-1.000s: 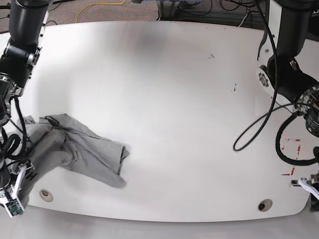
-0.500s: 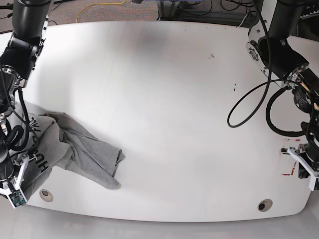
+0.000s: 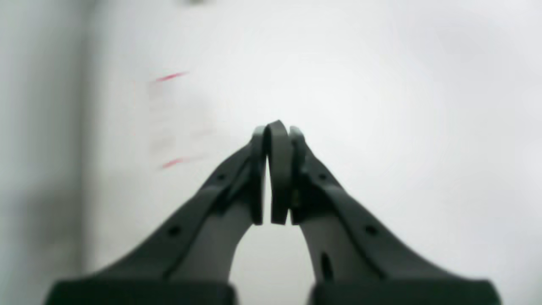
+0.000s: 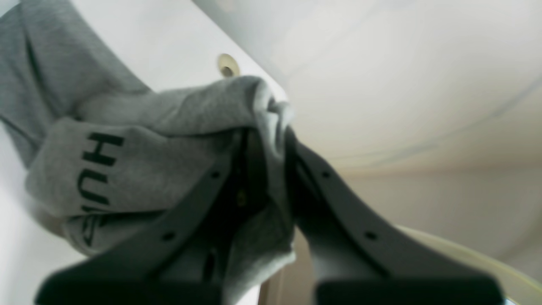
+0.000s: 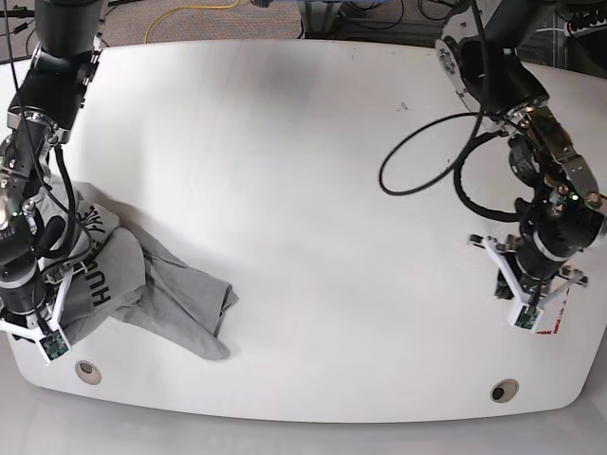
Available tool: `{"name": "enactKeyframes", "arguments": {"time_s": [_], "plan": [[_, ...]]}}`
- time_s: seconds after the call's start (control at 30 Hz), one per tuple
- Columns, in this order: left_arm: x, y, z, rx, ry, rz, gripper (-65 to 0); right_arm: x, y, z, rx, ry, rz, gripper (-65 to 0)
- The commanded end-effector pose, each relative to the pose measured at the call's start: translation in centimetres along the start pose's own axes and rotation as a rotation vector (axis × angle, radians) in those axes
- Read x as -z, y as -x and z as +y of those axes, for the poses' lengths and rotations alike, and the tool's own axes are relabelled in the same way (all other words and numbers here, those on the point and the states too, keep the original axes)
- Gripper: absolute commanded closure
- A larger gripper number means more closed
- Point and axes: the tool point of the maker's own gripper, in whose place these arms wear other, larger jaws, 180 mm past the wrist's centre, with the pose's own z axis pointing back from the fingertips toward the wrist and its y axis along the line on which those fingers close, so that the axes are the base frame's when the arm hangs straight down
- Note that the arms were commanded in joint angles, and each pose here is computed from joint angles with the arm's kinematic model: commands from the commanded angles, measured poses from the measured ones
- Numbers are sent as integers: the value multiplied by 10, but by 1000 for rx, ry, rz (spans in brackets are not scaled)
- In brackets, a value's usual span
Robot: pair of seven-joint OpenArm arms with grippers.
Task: Fold the T-shirt properly
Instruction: 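Lower the shirt bunched in the right gripper onto the table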
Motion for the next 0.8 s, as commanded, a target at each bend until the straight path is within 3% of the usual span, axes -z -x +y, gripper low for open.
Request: {"name": "enactKeyframes", "arguments": {"time_s": [0.0, 0.2, 0.47, 0.77], "plan": [[-4, -24, -4, 15, 0, -76, 0, -6, -2, -12, 21, 42, -17, -22], [1, -35, -26, 20, 50, -98, 0, -4, -2, -6, 35, 32, -20, -22], [1, -37, -25, 22, 48, -100, 0, -3, -3, -2, 42, 22, -21, -22], [-13, -17, 30, 7, -79, -61, 0, 4, -40, 47, 75, -88, -104, -22]]}}
